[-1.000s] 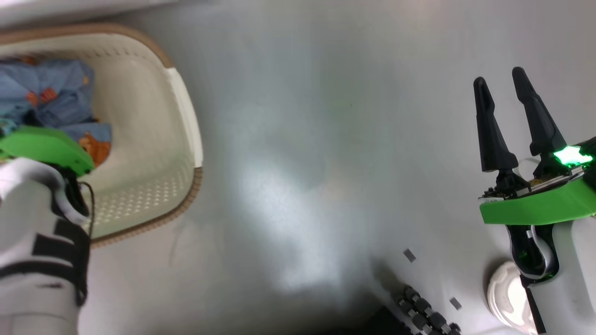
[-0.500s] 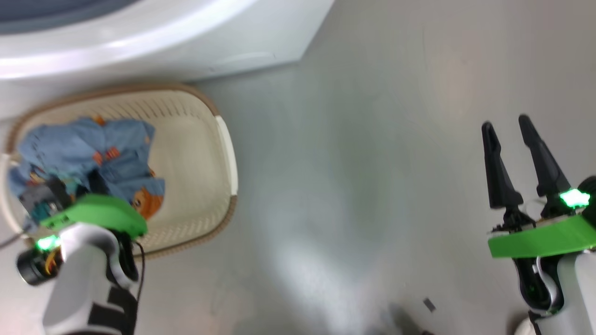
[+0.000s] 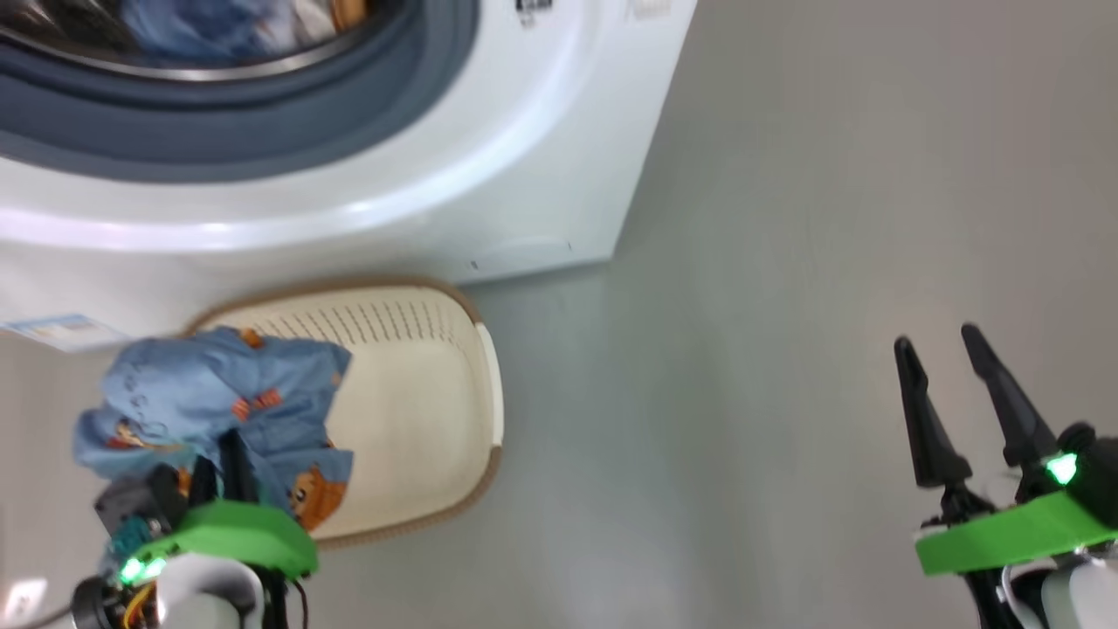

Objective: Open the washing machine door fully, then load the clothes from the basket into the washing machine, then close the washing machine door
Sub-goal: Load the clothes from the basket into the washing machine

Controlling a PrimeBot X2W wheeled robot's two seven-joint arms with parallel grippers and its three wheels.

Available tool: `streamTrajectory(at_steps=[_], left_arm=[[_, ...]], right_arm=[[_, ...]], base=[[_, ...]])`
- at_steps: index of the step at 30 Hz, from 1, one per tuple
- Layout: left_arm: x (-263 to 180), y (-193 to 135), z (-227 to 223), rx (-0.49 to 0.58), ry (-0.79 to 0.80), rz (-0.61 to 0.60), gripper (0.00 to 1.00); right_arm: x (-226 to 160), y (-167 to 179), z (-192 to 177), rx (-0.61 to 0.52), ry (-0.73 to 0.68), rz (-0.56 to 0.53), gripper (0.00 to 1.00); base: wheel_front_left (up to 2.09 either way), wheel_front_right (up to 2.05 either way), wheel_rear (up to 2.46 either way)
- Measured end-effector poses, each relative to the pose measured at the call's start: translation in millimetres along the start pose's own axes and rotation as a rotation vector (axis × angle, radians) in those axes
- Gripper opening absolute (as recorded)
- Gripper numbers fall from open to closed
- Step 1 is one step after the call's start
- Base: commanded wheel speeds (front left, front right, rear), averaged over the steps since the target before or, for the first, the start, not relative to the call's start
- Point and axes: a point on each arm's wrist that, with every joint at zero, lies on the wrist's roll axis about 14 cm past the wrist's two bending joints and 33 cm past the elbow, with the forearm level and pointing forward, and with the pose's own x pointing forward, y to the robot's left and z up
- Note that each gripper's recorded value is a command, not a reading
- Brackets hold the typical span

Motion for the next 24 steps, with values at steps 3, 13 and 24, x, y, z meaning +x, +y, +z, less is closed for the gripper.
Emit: streamTrajectory(at_steps=[3,13,24], left_arm=[[-19,-3,21,-0.001,-0.066,-0.02,0.0],[-85,7,53,0.03,-0.198,-0.029,0.0],[-120,14,81,0.004,-0.308,-0.031,0.0]], right_arm=[[-9,6,10,-0.007,-0.023,0.015,1.0],[-36,27,40,-0.007,-0.104,0.067,1.0],[-55,44,63,-0.034,-0.176,0.119,1.0]], base=[[0.0,0.0,0.0],[0.0,0.0,0.0],[0.0,0.0,0.0]])
